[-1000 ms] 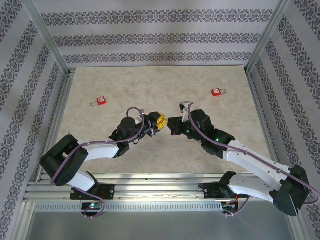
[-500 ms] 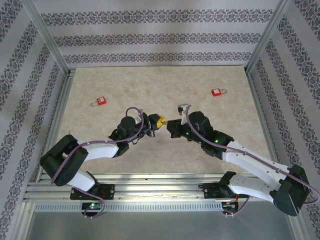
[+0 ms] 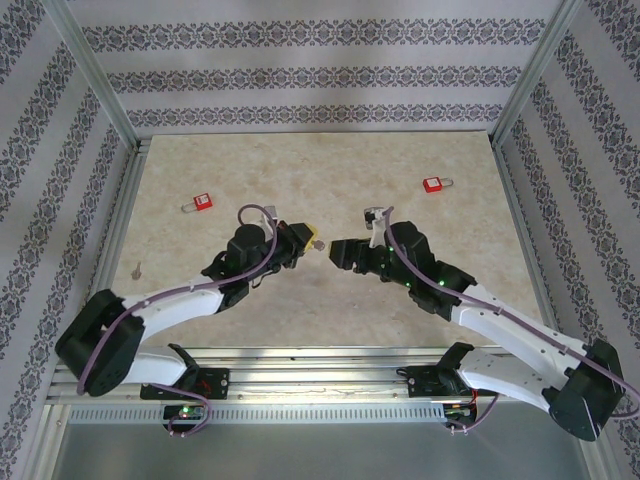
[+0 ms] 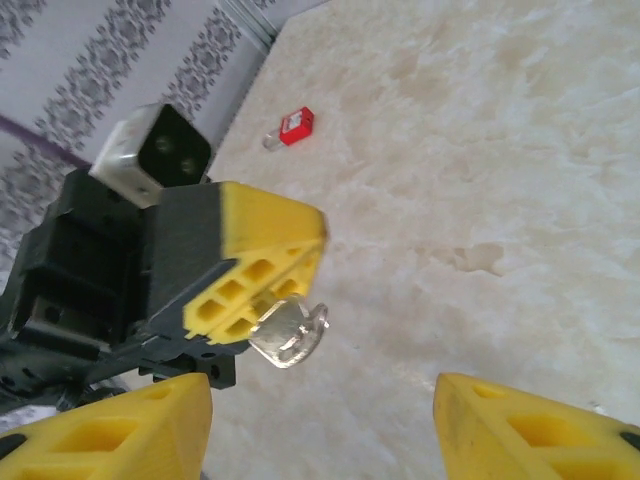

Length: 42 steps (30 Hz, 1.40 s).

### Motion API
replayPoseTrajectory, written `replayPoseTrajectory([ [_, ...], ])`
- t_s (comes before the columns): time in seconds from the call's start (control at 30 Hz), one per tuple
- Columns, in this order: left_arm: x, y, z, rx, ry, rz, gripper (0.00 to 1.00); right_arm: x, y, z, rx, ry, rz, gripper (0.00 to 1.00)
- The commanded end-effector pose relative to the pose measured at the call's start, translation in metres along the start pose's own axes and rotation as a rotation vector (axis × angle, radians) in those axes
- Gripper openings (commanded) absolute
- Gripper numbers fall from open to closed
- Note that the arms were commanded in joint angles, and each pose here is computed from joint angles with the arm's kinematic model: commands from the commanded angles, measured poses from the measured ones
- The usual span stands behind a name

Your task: Unlock with the key

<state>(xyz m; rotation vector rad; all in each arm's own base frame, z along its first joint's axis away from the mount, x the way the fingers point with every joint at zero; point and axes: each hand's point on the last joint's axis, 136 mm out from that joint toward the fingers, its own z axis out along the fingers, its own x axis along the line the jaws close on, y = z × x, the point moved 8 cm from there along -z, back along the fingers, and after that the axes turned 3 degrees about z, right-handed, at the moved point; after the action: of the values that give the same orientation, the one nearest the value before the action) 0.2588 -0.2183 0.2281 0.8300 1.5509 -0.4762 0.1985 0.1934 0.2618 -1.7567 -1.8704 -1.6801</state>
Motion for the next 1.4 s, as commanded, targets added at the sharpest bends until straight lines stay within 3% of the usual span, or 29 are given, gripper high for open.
replayPoseTrajectory([
  [0.0, -0.020, 0.009, -0.007, -0.064, -0.071, 0.278, 0.00, 0.007, 0.010, -0.007, 0.003, 0.123, 0.095, 0.61],
  [0.13, -0.042, 0.002, -0.003, -0.005, -0.261, 0.417, 0.00, 0.009, 0.013, -0.004, 0.007, 0.201, 0.119, 0.61],
  [0.27, -0.040, -0.005, 0.007, 0.074, -0.296, 0.482, 0.00, 0.021, 0.015, -0.003, 0.034, 0.297, 0.103, 0.60],
  [0.43, -0.049, -0.008, 0.007, 0.105, -0.349, 0.513, 0.00, 0.012, 0.008, 0.000, 0.037, 0.291, 0.092, 0.51],
  [0.73, -0.059, -0.010, 0.004, 0.150, -0.342, 0.549, 0.00, -0.006, -0.004, 0.003, 0.036, 0.218, 0.023, 0.46],
  [0.9, -0.060, -0.010, 0.003, 0.146, -0.348, 0.558, 0.00, -0.002, -0.007, 0.008, 0.057, 0.279, 0.020, 0.45],
  [1.37, -0.071, -0.010, -0.005, 0.152, -0.358, 0.591, 0.00, -0.017, -0.011, 0.003, 0.051, 0.213, 0.014, 0.45],
])
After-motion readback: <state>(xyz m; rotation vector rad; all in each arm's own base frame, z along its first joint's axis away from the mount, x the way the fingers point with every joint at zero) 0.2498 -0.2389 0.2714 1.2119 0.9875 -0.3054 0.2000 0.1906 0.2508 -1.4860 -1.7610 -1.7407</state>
